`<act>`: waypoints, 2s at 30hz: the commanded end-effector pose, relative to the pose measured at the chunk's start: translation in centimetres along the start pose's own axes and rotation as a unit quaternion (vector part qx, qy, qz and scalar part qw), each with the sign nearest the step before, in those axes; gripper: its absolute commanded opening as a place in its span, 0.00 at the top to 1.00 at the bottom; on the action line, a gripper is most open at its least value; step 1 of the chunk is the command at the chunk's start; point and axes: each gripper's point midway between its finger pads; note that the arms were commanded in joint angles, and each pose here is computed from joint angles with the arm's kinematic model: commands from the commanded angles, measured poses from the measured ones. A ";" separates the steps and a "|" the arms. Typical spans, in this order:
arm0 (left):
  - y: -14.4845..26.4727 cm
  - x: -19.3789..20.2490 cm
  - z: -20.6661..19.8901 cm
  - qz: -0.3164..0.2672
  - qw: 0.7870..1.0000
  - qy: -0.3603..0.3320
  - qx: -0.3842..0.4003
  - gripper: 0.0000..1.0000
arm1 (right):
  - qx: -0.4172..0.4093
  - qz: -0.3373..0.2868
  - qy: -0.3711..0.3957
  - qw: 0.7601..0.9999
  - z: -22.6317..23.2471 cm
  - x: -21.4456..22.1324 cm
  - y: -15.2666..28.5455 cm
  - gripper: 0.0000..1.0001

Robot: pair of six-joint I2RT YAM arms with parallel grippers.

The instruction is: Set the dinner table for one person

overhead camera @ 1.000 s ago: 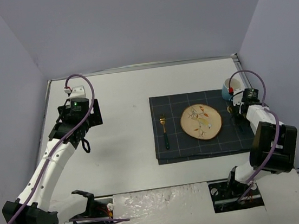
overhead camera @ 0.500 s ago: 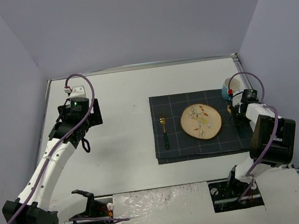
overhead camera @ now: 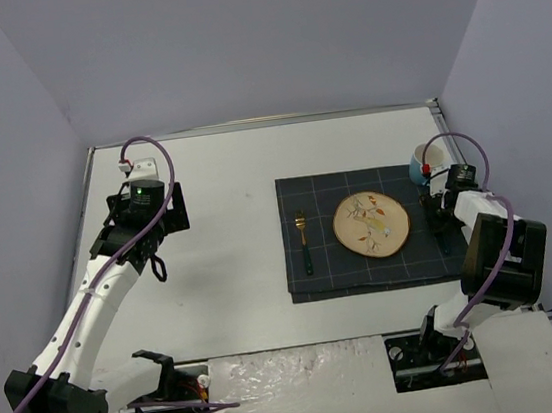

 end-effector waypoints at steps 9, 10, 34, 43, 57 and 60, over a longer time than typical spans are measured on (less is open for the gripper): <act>1.6 -3.1 0.1 -0.048 0.999 0.017 0.009 0.03 | 0.081 -0.226 -0.060 0.969 -3.8 -11.2 12.0 0.33; 1.7 -3.1 0.1 -0.048 0.999 0.017 0.009 0.03 | 0.086 -0.250 -0.064 0.962 -4.0 -12.2 13.5 0.31; 7.0 -6.1 0.5 -0.146 0.984 0.069 0.079 0.03 | 0.156 -0.568 -0.186 0.786 0.1 -4.2 36.9 0.00; 8.1 -3.1 3.3 -0.194 0.978 0.062 0.055 0.03 | 0.157 -0.590 -0.197 0.767 0.3 -1.8 37.1 0.00; 7.5 -1.7 4.9 -0.238 0.968 0.076 0.030 0.03 | 0.175 -0.581 -0.245 0.756 -0.6 0.0 36.1 0.00; 7.1 -1.6 5.1 -0.237 0.968 0.077 0.024 0.03 | 0.175 -0.582 -0.249 0.754 -0.6 0.1 35.9 0.00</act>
Point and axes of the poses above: each gripper's point midway between its finger pads, its own y axis back along the fingers, its own z axis along the line the jaws close on, x = y × z, and after that the axes turned 2 degrees about y, right-handed
